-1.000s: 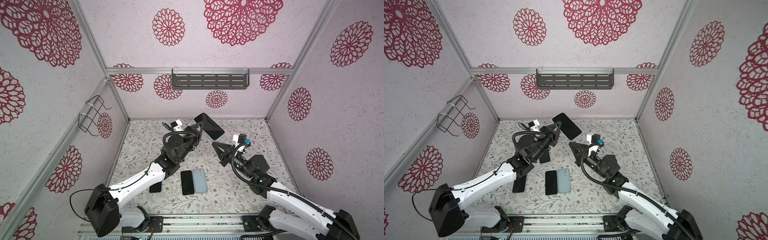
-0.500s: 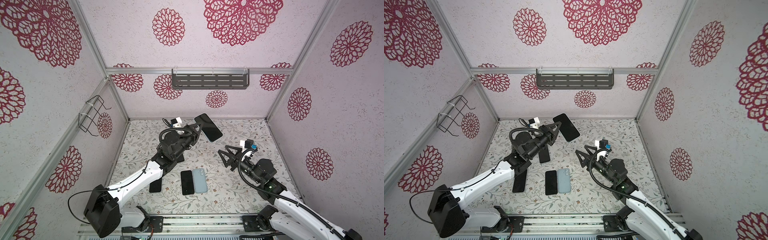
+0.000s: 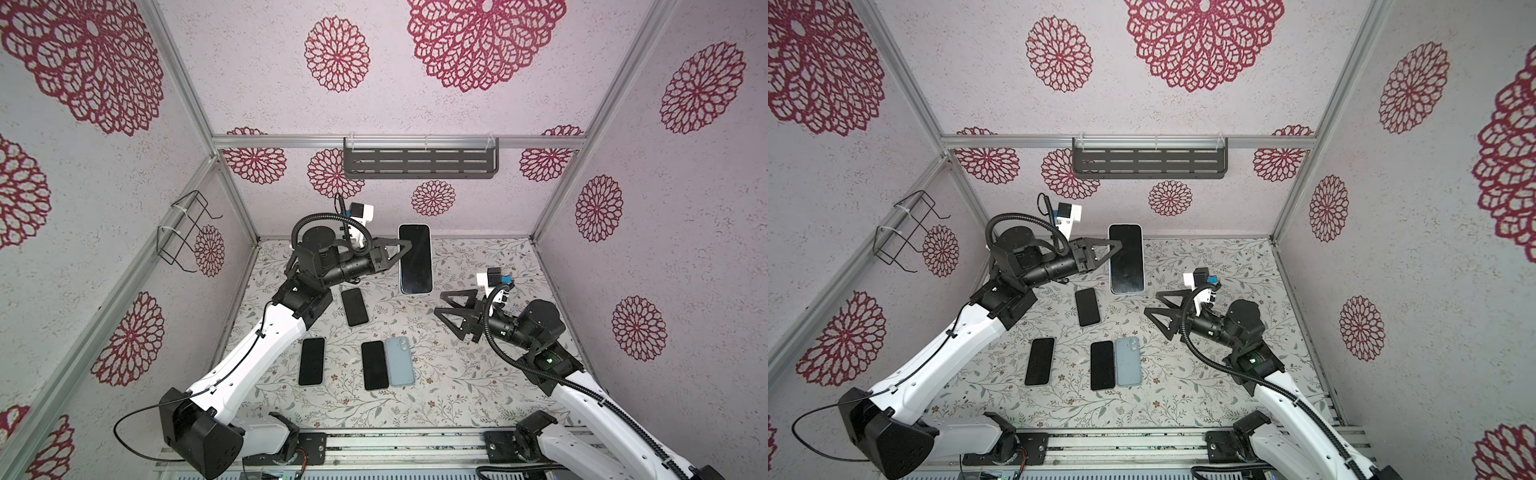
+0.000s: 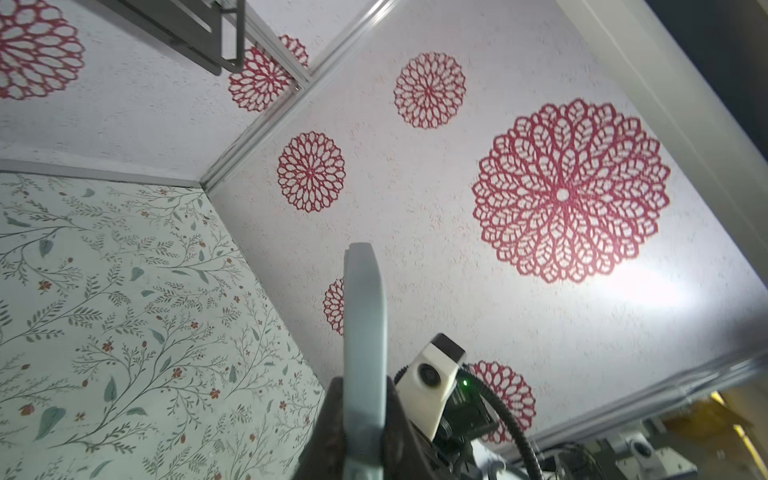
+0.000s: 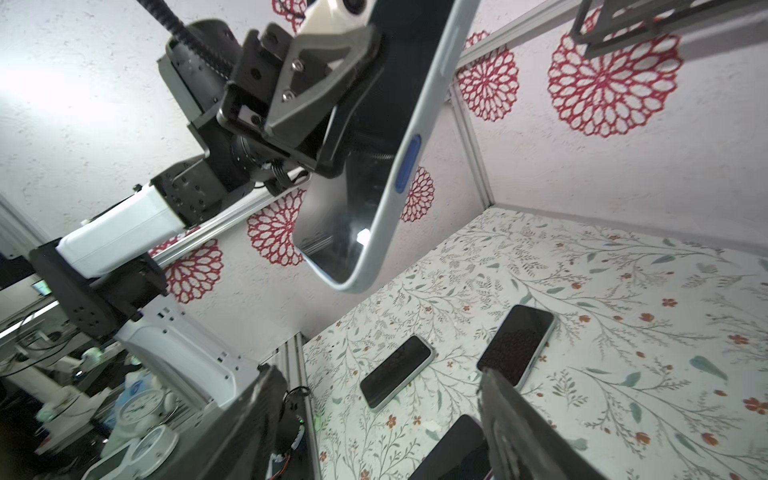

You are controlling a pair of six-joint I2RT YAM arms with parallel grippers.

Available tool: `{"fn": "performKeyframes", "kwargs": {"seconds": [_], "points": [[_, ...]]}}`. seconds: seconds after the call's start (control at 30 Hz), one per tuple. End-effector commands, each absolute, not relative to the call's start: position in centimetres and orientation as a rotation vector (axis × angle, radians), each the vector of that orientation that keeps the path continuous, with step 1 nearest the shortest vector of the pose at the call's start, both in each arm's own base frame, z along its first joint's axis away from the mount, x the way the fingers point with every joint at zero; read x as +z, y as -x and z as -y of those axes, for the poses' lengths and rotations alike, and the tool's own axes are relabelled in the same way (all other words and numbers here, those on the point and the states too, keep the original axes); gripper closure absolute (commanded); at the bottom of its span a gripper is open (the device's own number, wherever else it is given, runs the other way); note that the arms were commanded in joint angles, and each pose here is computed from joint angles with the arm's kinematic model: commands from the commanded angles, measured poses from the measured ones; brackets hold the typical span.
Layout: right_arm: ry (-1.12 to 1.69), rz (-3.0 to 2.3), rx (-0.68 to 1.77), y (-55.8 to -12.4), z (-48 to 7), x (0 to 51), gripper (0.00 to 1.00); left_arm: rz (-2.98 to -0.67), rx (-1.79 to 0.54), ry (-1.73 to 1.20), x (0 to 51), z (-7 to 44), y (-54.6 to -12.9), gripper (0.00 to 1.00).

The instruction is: Take the phone out of the phone case

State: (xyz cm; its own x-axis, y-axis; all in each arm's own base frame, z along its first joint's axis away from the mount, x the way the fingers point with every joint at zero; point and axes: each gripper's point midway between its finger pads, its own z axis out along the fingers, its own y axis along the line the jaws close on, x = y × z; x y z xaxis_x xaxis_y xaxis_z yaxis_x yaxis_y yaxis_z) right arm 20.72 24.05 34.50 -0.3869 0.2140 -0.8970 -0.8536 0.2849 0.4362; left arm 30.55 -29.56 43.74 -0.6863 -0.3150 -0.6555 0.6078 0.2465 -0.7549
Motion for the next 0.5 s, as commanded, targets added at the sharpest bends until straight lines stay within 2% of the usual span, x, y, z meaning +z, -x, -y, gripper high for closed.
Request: {"fn": "performKeyframes", "kwargs": {"seconds": [0.0,0.3,0.47], "points": [[0.741,-1.44,1.375,-18.7,-24.5,36.6,0.26,-1.712,-1.483,-0.503,44.4,29.5,-28.1,1.0],[0.802,-1.422,1.404,-18.2,-25.0,36.8,0.42,-1.587,-1.522,-0.597,44.9,29.9,-27.0,1.0],[0.821,-1.403,1.41,-18.1,-25.3,37.2,0.45,-1.549,-1.544,-0.619,45.1,30.0,-26.4,1.0]]}}
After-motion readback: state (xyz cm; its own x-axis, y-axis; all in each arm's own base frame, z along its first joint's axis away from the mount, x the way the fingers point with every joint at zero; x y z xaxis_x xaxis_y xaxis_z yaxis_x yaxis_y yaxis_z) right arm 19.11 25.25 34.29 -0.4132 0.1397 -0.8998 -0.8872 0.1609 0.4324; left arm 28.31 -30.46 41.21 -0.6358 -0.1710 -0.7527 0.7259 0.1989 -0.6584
